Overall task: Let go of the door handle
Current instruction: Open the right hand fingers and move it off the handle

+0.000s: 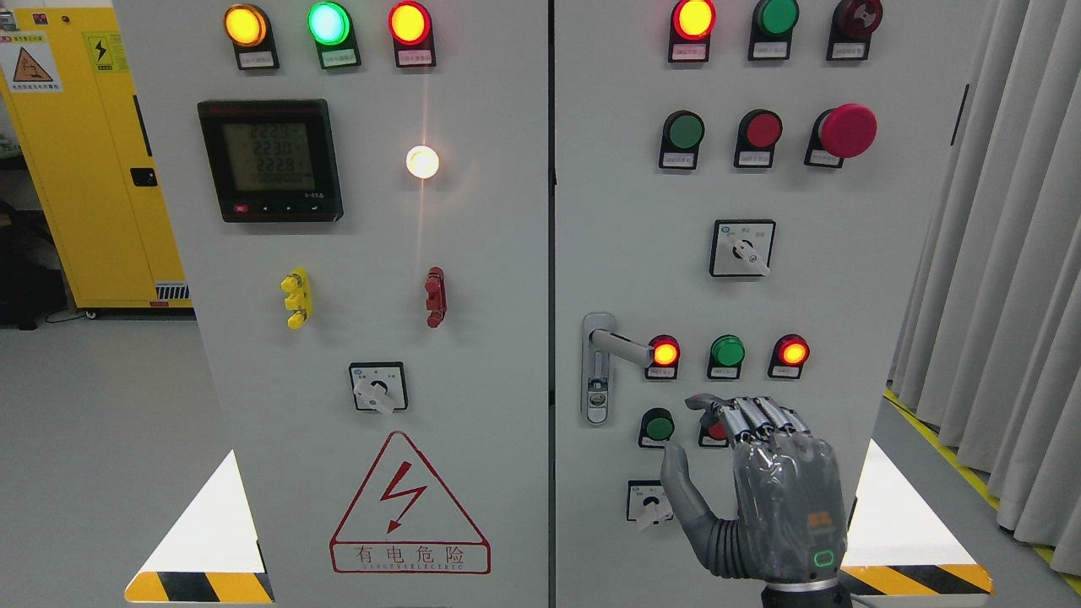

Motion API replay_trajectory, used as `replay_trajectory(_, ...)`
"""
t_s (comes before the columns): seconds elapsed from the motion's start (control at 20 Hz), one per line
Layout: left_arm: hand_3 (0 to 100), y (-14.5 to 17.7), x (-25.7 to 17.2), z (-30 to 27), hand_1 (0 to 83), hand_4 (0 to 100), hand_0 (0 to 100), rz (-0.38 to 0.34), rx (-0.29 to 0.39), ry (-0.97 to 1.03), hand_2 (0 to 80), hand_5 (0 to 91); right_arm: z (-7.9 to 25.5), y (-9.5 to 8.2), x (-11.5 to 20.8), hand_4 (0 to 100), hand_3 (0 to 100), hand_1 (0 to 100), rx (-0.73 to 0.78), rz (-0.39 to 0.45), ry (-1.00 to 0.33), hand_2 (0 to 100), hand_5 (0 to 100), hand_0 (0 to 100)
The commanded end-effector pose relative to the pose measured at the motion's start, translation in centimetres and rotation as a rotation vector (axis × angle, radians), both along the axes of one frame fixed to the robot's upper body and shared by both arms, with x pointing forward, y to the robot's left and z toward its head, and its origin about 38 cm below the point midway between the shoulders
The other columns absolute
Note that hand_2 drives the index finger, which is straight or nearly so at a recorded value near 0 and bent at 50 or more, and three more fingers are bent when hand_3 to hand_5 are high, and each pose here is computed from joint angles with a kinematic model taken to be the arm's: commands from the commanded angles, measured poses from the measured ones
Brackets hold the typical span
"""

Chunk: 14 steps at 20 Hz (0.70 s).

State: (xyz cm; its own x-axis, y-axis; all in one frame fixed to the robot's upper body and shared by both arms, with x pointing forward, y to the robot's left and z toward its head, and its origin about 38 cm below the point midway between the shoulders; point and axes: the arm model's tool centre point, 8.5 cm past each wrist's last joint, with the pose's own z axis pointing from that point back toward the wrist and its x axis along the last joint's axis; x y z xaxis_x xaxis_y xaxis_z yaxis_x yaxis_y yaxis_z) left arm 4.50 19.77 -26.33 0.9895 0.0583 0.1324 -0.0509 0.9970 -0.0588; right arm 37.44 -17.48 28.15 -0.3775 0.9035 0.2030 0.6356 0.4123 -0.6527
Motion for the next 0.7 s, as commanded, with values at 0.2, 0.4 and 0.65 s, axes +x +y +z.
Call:
replay_trajectory(0.2,0,0.0,-0.07,-0.01,55.6,0,12,0.0,0.0,0.006,0.0,0.0,0.31,-1.9,-0.85,0,0,32,0.068,0.003,-0.034,0,0,70)
replay_trajectory(0.4,0,0.0,-0.05,-0.01,55.6,0,12,0.0,0.0,0.004,0.0,0.0,0.31,-1.89,-0.9,0,0,31,0.068,0.004,-0.034,0,0,72)
replay_trajectory(0.65,0,0.0,-0.07,-0.01,55.6,0,12,0.0,0.0,0.006,0.0,0.0,0.33,-1.85,-0.86,0,0,30,0.065,0.006,-0.031,0,0,73)
